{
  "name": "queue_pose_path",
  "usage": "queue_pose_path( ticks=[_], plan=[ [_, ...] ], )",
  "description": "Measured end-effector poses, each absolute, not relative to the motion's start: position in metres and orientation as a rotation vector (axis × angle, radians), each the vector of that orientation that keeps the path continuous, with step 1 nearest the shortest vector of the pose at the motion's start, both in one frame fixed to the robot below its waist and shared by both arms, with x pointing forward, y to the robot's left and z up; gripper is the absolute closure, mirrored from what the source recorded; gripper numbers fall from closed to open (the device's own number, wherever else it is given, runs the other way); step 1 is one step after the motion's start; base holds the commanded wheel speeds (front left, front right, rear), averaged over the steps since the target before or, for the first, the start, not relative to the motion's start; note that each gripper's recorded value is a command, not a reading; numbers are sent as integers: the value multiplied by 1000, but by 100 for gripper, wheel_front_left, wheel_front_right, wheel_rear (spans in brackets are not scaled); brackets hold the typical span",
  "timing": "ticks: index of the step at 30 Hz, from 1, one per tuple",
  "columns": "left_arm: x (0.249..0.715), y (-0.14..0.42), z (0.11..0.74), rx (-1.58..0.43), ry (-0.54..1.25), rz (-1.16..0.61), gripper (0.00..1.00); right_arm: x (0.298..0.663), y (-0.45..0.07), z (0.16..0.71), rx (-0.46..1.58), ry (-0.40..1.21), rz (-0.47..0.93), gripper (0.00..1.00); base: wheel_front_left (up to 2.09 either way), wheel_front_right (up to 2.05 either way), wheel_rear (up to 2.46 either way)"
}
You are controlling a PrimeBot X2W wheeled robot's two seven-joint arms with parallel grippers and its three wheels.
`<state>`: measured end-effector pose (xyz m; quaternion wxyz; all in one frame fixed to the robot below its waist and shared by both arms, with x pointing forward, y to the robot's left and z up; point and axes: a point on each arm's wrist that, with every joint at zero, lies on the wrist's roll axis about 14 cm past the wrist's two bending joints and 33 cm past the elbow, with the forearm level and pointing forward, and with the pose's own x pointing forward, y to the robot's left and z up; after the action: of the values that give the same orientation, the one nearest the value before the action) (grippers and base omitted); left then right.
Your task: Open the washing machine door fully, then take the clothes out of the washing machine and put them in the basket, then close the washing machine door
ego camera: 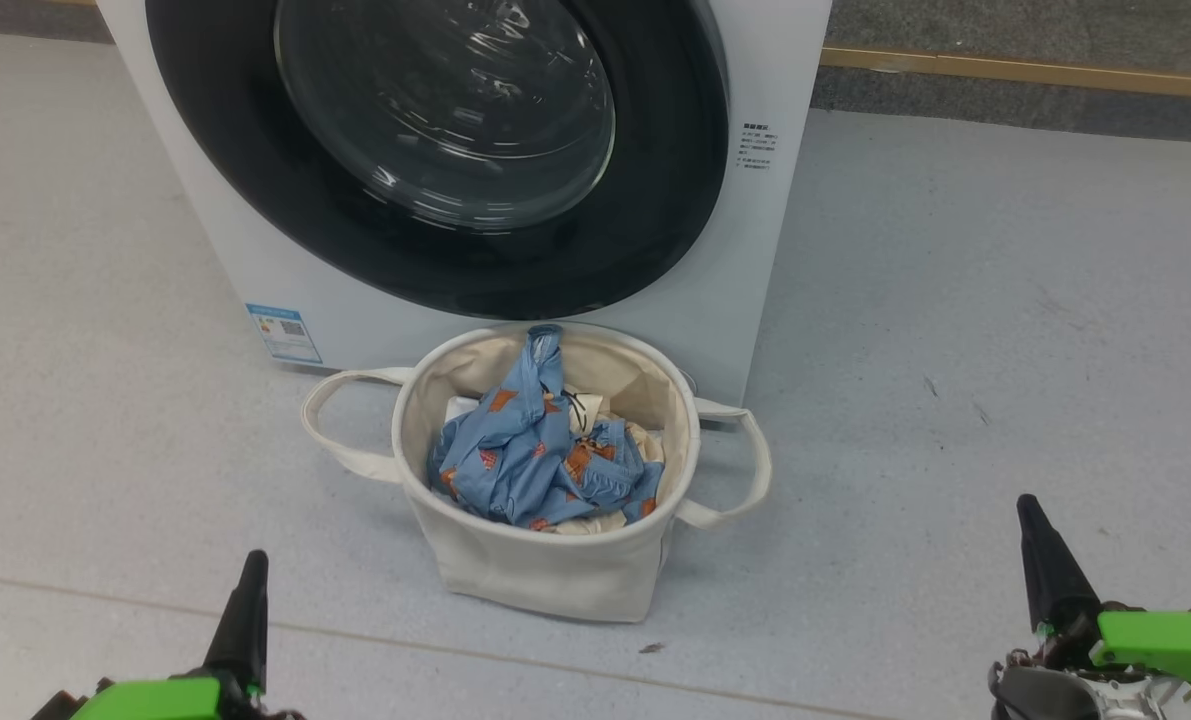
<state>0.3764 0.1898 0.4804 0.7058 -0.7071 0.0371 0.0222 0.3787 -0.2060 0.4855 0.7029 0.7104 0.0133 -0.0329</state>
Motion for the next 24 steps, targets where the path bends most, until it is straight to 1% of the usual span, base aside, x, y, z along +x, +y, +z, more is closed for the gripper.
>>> queue_pose_path(
  ticks=[24],
  plan=[
    [376, 190, 480, -1572, 83, 49, 100, 379, -207, 485, 1581, 28, -75, 100, 0, 0, 0]
  ],
)
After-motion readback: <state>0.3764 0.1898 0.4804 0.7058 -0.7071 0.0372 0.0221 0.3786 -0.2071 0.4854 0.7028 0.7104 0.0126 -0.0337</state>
